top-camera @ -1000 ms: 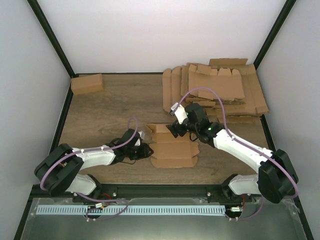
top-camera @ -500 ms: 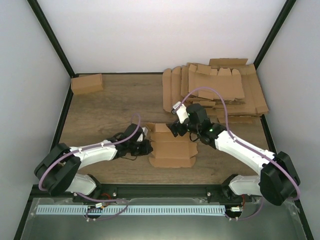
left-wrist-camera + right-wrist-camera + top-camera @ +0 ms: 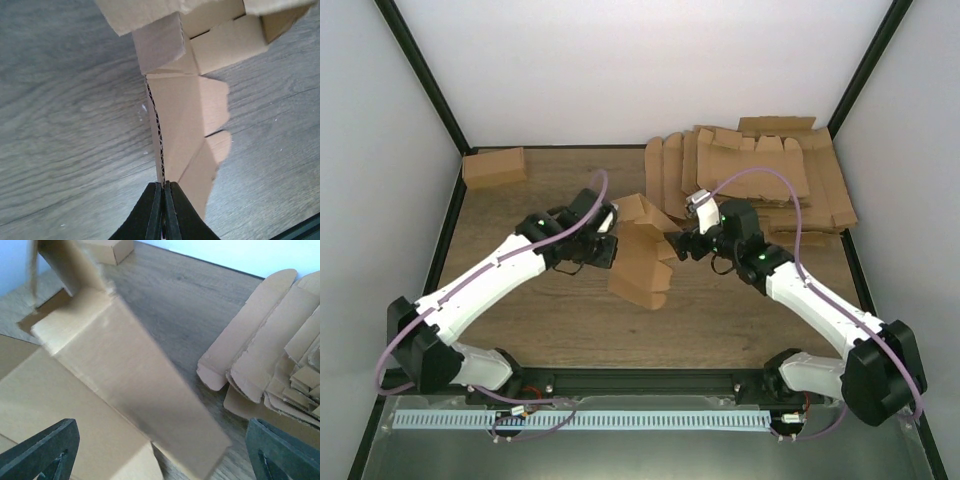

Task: Fold the paper box

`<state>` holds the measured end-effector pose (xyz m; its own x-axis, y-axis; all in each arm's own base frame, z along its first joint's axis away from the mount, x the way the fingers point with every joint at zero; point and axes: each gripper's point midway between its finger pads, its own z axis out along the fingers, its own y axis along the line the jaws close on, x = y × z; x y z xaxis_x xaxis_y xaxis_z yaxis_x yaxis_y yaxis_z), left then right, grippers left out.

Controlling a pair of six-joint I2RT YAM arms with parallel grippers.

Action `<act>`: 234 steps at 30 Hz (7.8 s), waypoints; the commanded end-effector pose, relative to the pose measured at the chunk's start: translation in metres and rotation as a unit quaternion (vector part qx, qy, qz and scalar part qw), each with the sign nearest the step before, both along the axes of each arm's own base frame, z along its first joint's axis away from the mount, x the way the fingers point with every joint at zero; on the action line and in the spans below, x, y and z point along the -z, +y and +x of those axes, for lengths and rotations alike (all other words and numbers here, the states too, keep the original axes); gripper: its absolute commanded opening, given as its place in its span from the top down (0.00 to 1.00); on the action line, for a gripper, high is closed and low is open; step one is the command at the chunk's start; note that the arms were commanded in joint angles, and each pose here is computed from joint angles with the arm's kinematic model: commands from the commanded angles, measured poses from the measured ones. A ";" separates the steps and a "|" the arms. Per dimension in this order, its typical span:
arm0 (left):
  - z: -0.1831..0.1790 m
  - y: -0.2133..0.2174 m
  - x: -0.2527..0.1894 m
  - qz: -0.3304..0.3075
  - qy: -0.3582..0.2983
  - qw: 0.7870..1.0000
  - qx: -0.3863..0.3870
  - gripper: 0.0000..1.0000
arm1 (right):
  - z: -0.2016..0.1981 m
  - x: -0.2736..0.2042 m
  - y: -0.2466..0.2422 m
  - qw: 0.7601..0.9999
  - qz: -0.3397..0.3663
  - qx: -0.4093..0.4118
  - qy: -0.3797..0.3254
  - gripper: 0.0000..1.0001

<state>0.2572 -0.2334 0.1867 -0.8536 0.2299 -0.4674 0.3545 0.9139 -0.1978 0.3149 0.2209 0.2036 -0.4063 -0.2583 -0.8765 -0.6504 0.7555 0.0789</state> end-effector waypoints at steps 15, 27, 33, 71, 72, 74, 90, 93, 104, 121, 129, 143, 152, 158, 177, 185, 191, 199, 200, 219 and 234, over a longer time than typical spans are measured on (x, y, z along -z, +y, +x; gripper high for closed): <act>-0.001 0.013 -0.058 0.089 -0.001 0.994 0.068 0.96 | -0.014 -0.042 0.007 0.993 0.103 -0.059 -0.020 0.07; 0.003 -0.014 -0.061 0.016 0.021 0.996 0.089 0.96 | -0.015 -0.039 0.003 0.989 0.105 -0.061 -0.083 0.20; 0.020 -0.006 -0.068 -0.036 0.035 0.996 0.076 0.96 | -0.021 -0.058 0.004 0.984 0.115 -0.075 -0.111 0.19; 0.025 -0.006 -0.024 -0.009 0.071 0.993 0.090 0.96 | 0.016 -0.040 0.010 0.982 0.143 -0.032 -0.120 0.31; 0.026 -0.006 -0.023 -0.008 0.070 0.994 0.089 0.96 | 0.014 -0.040 0.013 0.982 0.145 -0.042 -0.117 0.31; 0.027 -0.006 -0.023 -0.007 0.068 0.994 0.088 0.96 | 0.007 -0.041 0.019 0.980 0.148 -0.069 -0.115 0.32; 0.028 -0.004 -0.020 -0.002 0.066 0.994 0.086 0.96 | -0.031 -0.016 0.011 0.986 0.110 -0.104 -0.072 0.21; 0.029 -0.005 -0.020 -0.002 0.066 0.994 0.086 0.96 | -0.024 -0.033 0.008 0.987 0.104 -0.089 -0.080 0.18; 0.031 -0.006 -0.020 -0.001 0.065 0.994 0.088 0.96 | 0.001 -0.056 0.000 0.990 0.073 -0.044 -0.109 0.21; 0.027 -0.004 -0.020 0.002 0.067 0.993 0.095 0.96 | 0.005 -0.026 -0.019 0.986 0.082 0.015 -0.143 0.31; 0.026 -0.002 -0.019 0.007 0.067 0.993 0.093 0.96 | 0.013 -0.019 -0.012 0.987 0.077 0.004 -0.141 0.41; 0.024 -0.003 -0.017 0.005 0.070 0.993 0.096 0.96 | 0.016 -0.037 0.012 0.979 0.099 -0.058 -0.168 0.49; 0.024 -0.002 -0.017 0.005 0.070 0.993 0.095 0.96 | 0.004 -0.030 0.033 0.974 0.062 -0.117 -0.185 0.56; 0.025 -0.002 -0.016 0.007 0.068 0.993 0.093 0.96 | -0.009 -0.014 0.045 0.972 0.027 -0.139 -0.189 0.55; 0.028 0.001 -0.020 0.013 0.058 0.994 0.088 0.96 | -0.017 0.013 0.064 0.971 -0.058 -0.153 -0.175 0.43; 0.027 0.000 -0.018 0.010 0.060 0.994 0.092 0.96 | -0.009 -0.027 0.055 0.967 -0.036 -0.105 -0.228 0.41; 0.026 -0.001 -0.019 0.007 0.060 0.994 0.094 0.96 | -0.002 -0.038 0.061 0.964 -0.038 -0.108 -0.238 0.47; 0.024 0.000 -0.018 0.007 0.062 0.994 0.092 0.96 | -0.019 -0.056 0.072 0.957 0.002 -0.156 -0.243 0.48; 0.024 0.000 -0.018 0.007 0.061 0.994 0.091 0.96 | -0.020 -0.057 0.073 0.958 0.005 -0.155 -0.241 0.48; 0.023 0.000 -0.021 0.001 0.061 0.994 0.090 0.96 | -0.033 -0.058 0.074 0.964 0.046 -0.167 -0.202 0.48; 0.023 0.002 -0.027 0.005 0.056 0.995 0.085 0.96 | -0.049 -0.007 0.075 0.971 0.010 -0.208 -0.117 0.41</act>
